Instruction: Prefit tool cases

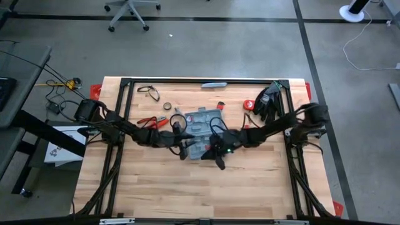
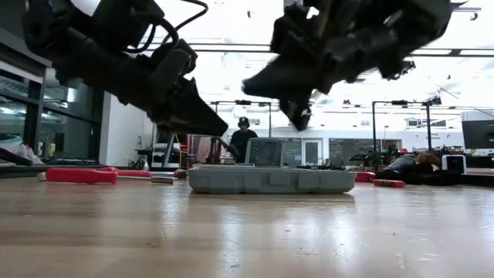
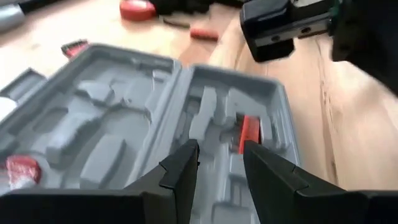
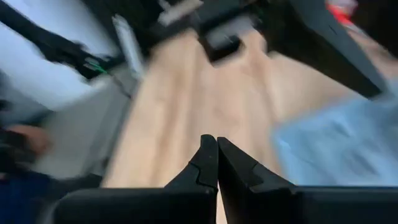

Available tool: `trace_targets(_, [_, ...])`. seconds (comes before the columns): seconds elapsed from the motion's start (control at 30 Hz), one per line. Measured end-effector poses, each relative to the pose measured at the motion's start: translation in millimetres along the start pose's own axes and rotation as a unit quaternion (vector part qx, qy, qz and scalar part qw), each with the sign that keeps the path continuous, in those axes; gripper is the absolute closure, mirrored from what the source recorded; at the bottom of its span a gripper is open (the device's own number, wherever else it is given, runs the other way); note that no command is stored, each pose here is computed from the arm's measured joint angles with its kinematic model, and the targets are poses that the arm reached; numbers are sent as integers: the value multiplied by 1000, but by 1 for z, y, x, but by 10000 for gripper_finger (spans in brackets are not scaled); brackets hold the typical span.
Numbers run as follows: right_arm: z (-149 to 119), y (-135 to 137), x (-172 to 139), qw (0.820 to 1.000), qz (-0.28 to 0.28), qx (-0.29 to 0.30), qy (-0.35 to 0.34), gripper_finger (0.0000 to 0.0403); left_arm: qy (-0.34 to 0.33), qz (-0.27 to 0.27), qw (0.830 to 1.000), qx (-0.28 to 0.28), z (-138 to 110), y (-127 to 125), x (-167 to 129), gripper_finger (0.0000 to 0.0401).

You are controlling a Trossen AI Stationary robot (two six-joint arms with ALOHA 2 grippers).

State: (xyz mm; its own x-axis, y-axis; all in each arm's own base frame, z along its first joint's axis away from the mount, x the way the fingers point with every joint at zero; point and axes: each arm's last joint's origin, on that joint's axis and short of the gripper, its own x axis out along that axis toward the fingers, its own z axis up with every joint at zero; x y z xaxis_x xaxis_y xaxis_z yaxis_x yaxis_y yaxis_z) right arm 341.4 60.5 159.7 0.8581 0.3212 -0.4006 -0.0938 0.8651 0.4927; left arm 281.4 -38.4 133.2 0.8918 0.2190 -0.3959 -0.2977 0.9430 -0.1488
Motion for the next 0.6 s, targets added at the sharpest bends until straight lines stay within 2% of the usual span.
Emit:
trace_targets(0.13, [-5,8,-18,994,-95,-24,44,403,-21,-9,1000,20,12,2,5,279])
trace_targets(0.23, [-3,15,-34,984,-162,-44,54,403,-29,-33,997,58,30,1,13,279])
trace_targets(0.4, [-10,18,-57,953,-283,-59,88,403,-16,-56,990,132,71,1,37,279])
trace_targets(0.6, [-28,16,-74,910,-386,-46,142,403,50,-68,975,207,98,11,75,279])
